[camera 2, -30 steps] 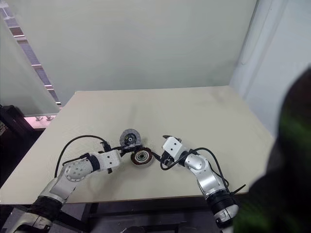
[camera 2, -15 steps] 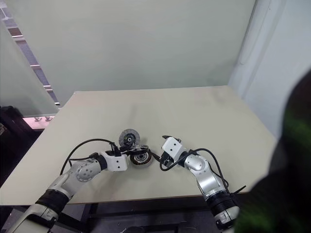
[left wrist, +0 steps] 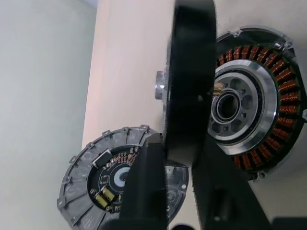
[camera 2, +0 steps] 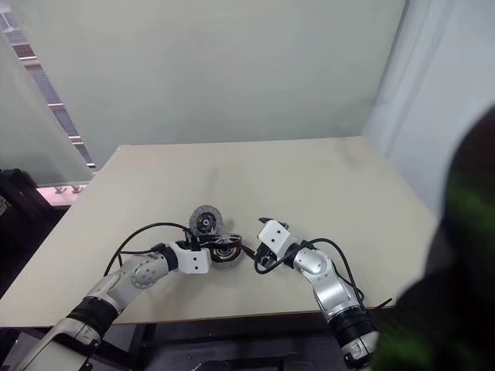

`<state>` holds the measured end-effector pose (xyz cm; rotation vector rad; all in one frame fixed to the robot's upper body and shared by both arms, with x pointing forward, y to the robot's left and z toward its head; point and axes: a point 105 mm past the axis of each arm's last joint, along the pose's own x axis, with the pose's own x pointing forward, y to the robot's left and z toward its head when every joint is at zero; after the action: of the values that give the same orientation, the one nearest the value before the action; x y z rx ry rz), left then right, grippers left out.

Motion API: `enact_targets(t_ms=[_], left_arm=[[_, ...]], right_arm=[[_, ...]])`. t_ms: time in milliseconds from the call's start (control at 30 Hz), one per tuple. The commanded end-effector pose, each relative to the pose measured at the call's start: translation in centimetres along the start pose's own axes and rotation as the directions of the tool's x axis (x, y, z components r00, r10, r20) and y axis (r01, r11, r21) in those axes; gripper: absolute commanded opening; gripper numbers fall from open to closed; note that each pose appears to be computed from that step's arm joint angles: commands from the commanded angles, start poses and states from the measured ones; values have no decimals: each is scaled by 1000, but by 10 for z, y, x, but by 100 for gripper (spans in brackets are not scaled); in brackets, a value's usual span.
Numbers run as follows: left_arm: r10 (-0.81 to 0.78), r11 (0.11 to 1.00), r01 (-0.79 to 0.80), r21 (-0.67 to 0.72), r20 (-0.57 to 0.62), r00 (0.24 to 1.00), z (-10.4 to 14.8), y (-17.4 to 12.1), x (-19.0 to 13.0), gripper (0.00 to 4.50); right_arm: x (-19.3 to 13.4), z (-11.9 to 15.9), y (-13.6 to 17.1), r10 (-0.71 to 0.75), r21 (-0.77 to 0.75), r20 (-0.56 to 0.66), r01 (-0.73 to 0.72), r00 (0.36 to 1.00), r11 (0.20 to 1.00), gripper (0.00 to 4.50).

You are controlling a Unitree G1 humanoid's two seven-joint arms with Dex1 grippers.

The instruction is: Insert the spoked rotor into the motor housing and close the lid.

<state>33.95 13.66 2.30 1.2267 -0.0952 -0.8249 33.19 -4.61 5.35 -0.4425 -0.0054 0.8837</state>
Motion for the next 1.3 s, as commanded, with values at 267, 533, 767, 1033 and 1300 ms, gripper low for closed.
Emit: enact_targets(t_ms=[267,533,767,1033,1300], left_arm=[[47,998,-47,50,-17,999,-4,20,-4,448],[2,998,-3,-67,-22,1000,-2,28,-27,448],[-126,951,121,-283,0,992,9,29,-55,448],[17,713,42,-699,78,997,24,36,-63,448],[305,151,-73,-986,-24,952,8,46,-87,450]], right_arm=[[1,19,-8,-29,-27,62,31,998,999,450],[0,16,-8,-29,-26,54,30,998,999,450],[1,15,-8,-27,-25,51,29,998,999,450],[6,19,-5,-60,197,72,45,996,979,450],[23,21,17,-31,501,-11,32,999,865,218]])
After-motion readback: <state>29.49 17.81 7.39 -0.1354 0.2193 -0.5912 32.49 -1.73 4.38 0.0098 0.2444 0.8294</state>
